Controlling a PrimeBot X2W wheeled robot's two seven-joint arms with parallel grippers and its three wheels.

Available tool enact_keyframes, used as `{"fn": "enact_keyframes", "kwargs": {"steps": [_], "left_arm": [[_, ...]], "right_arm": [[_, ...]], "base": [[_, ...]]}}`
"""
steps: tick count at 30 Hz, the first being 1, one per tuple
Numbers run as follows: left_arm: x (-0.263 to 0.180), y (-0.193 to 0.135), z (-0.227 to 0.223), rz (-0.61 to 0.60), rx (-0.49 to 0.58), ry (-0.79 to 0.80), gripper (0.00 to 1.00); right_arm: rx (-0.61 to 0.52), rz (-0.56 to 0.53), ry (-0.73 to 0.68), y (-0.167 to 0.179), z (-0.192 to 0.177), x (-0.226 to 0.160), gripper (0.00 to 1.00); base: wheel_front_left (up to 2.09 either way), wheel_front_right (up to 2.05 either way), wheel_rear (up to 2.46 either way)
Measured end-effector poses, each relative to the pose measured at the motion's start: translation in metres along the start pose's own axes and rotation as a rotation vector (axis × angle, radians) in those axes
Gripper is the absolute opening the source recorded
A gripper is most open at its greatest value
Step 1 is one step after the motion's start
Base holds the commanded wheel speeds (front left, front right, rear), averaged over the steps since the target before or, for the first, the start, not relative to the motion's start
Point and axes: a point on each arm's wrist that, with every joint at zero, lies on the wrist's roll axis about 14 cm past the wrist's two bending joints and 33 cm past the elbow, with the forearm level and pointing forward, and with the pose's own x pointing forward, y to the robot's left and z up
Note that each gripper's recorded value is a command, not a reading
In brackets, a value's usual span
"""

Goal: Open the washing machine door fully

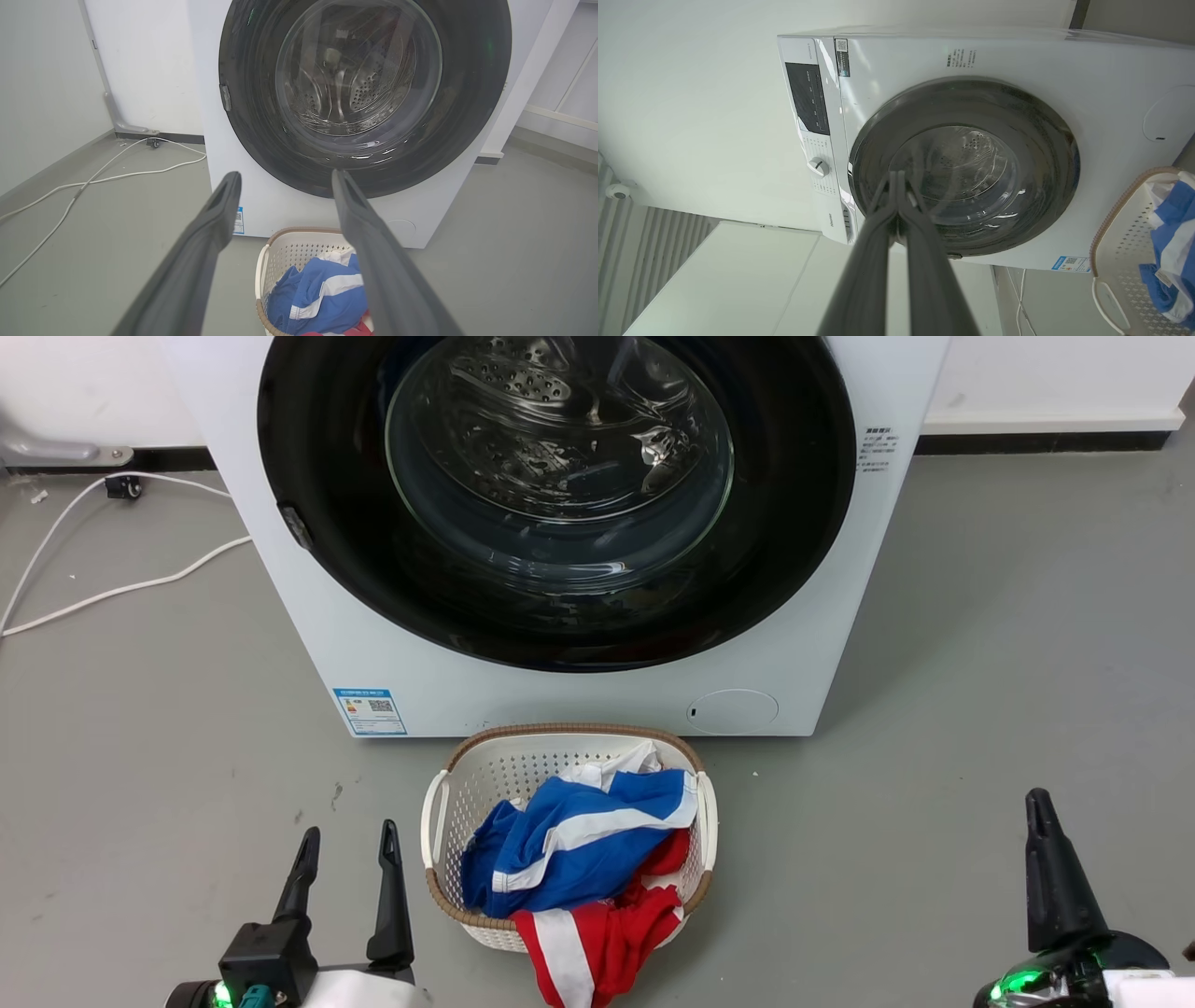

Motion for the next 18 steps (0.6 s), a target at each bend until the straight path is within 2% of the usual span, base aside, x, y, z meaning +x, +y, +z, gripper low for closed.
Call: {"fn": "enact_keyframes", "kwargs": {"steps": [8, 18], "left_arm": [[0.0, 0.003, -0.002, 0.009, 0.01, 0.005, 1.0], [0.003, 0.007, -0.003, 0.021, 0.023, 0.008, 1.0]], "right_arm": [[0.12, -0.039, 0.083, -0.01, -0.007, -0.003, 0.0], [0.076, -0.085, 0.097, -0.026, -0.003, -0.003, 0.0]], "base": [[0.0, 0.0, 0.0], [0.0, 0.0, 0.0]]}}
